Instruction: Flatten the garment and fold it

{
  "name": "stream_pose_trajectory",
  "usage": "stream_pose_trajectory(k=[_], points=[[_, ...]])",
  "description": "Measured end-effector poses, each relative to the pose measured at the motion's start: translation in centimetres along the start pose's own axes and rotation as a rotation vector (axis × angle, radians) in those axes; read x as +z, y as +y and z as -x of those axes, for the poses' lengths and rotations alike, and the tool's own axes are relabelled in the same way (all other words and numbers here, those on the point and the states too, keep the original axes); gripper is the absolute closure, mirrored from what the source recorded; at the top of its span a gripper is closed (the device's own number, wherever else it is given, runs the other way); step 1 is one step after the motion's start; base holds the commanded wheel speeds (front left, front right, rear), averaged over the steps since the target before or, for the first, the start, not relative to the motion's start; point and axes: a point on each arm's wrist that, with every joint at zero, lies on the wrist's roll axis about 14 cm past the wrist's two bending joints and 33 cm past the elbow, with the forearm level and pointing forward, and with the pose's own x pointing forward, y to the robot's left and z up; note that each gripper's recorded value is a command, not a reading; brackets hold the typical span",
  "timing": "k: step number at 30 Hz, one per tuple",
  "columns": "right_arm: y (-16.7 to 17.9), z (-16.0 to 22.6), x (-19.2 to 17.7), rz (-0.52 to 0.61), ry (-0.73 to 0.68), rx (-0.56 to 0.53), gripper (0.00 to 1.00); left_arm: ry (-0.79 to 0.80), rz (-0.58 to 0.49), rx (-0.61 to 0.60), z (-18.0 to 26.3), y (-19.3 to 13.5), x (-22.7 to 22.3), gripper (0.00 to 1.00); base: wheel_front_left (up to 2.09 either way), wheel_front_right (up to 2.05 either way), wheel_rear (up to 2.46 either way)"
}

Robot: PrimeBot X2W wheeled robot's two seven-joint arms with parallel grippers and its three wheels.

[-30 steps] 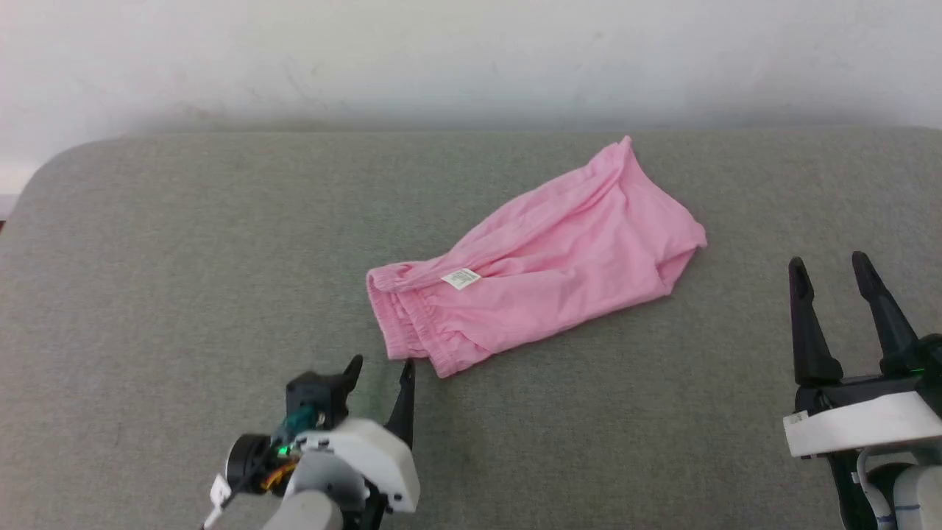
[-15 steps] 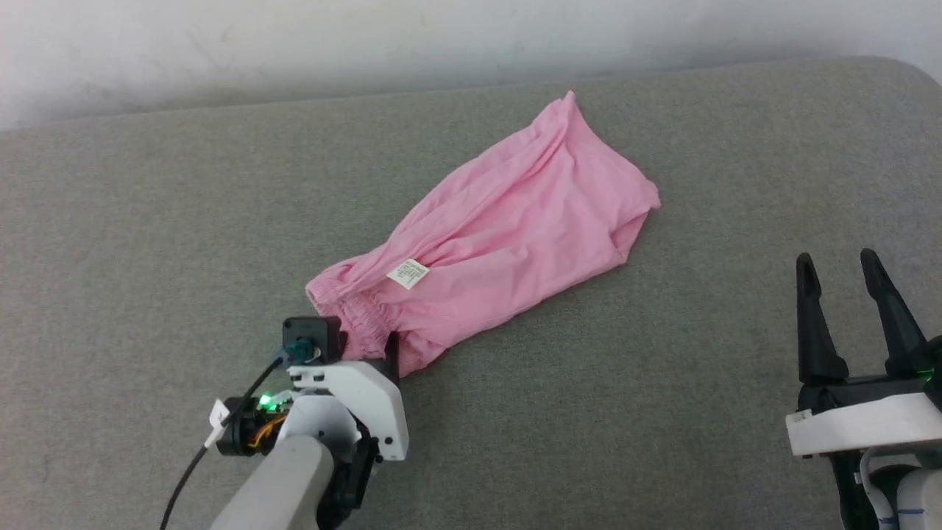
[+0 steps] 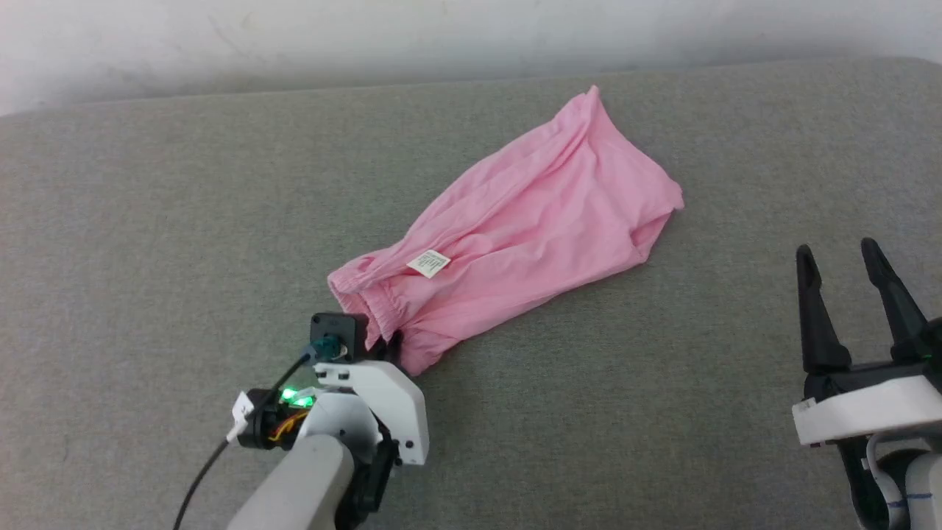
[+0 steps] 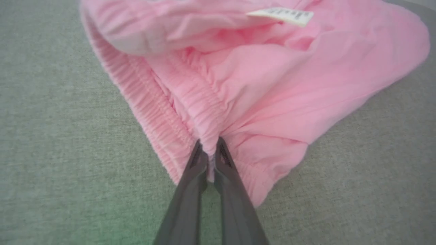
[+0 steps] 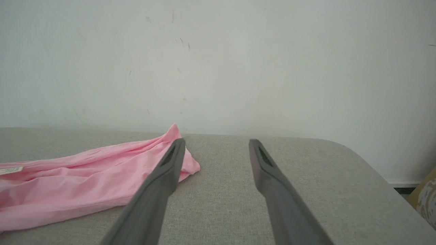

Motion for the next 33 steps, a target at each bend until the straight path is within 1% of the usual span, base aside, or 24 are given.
stream_pose_trajectory(k=[3,5,7,11,15,17,22,25,28,30,33], points=[[1.4,-1.0,-0.5,0.008,0.054,0.066,0.00,-0.064,0.004,0.004,0.8,0.0,0.6,1.00,0.00,0.00,0.00],[2.5,-1.8,-1.7,0.013,0.143,0.117,0.00,-0.097,0.005,0.005,1.3,0.0,1.0,1.00,0.00,0.00,0.00],[3.2,-2.5,-3.3,0.045,0.251,0.167,0.00,-0.130,0.007,0.009,1.8,0.1,1.6,1.00,0.00,0.00,0.00],[4.1,-5.4,-4.4,0.063,0.383,0.218,0.00,-0.157,0.008,0.018,2.5,0.4,2.1,1.00,0.00,0.00,0.00],[5.0,-8.4,-6.0,0.055,0.515,0.234,0.00,-0.166,0.005,0.015,2.8,0.4,2.2,1.00,0.00,0.00,0.00],[5.7,-9.2,-7.5,0.051,0.596,0.247,0.00,-0.169,0.005,0.011,2.9,0.4,2.3,1.00,0.00,0.00,0.00],[6.4,-10.1,-11.3,0.116,0.757,0.261,0.00,-0.155,0.005,0.005,2.9,0.1,1.5,1.00,0.00,0.00,0.00],[5.9,-10.6,-13.1,0.165,0.810,0.247,0.00,-0.157,0.005,0.006,2.7,0.1,1.5,1.00,0.00,0.00,0.00],[6.2,-10.7,-14.6,0.182,0.853,0.247,0.00,-0.149,0.007,0.006,2.6,0.1,1.1,1.00,0.00,0.00,0.00],[6.3,-10.9,-15.1,0.205,0.869,0.251,0.00,-0.143,0.009,0.009,2.5,0.1,0.8,1.00,0.00,0.00,0.00],[6.5,-11.1,-15.7,0.211,0.890,0.256,0.00,-0.135,0.005,0.008,2.4,0.2,0.7,1.00,0.00,0.00,0.00]])
